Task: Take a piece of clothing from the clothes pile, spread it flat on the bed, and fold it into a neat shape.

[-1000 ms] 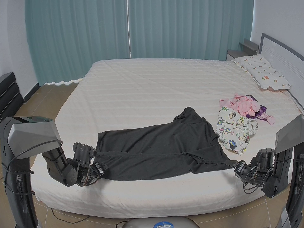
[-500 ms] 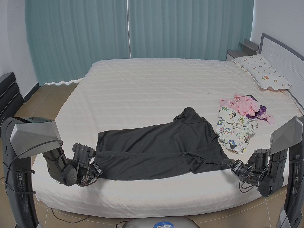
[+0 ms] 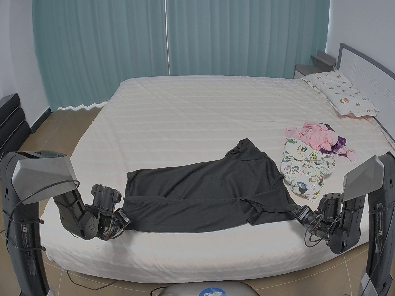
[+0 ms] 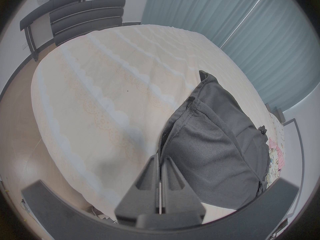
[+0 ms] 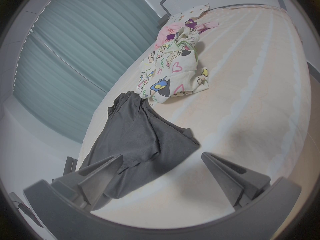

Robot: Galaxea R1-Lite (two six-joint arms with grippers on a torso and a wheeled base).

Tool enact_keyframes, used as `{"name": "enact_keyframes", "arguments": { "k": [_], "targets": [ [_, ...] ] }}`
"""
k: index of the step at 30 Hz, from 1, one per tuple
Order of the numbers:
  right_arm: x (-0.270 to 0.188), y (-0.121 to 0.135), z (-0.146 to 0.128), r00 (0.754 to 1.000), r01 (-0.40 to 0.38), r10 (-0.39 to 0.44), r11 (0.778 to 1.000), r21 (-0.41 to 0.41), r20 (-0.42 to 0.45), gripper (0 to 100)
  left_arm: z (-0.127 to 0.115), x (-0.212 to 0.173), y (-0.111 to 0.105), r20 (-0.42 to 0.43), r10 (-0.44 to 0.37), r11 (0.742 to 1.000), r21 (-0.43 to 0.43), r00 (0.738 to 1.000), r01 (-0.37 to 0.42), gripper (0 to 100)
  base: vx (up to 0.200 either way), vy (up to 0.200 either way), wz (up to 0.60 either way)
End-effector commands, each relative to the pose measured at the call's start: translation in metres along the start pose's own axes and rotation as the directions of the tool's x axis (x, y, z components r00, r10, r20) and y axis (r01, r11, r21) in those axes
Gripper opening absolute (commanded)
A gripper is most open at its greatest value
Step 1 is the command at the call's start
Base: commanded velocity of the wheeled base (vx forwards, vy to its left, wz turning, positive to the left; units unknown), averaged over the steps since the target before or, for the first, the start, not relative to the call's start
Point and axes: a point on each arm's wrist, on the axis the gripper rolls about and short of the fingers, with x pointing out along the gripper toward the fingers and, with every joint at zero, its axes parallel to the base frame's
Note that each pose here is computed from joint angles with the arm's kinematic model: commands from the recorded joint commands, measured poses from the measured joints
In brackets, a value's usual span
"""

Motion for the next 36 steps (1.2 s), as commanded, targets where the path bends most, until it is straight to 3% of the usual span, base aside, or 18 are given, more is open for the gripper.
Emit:
{"name": "enact_keyframes", "arguments": {
  "k": [1,7,8,36],
  "targets": [
    [0.011,0.002,-0.006,1.000,0.006,-0.006,1.000,-0.013,0.012,100,0.000,0.000,0.000,0.000,0.000,1.000,-0.001,1.000,0.000,0,0.000,0.000,0.00],
    [0.014,0.003,-0.008,1.000,0.022,-0.021,1.000,-0.018,0.009,100,0.000,0.000,0.000,-0.001,0.001,1.000,0.000,1.000,-0.001,0,0.000,0.000,0.00],
    [0.015,0.003,-0.008,1.000,0.021,-0.020,1.000,-0.018,0.010,0,0.000,0.000,0.001,-0.002,0.002,1.000,0.000,1.000,-0.002,0,0.000,0.000,0.00],
    [-0.009,0.005,0.001,0.999,0.026,-0.026,1.000,0.002,0.020,0,0.004,-0.008,0.001,0.015,0.003,1.000,0.006,1.000,-0.003,0,0.000,0.000,0.00]
  ]
}}
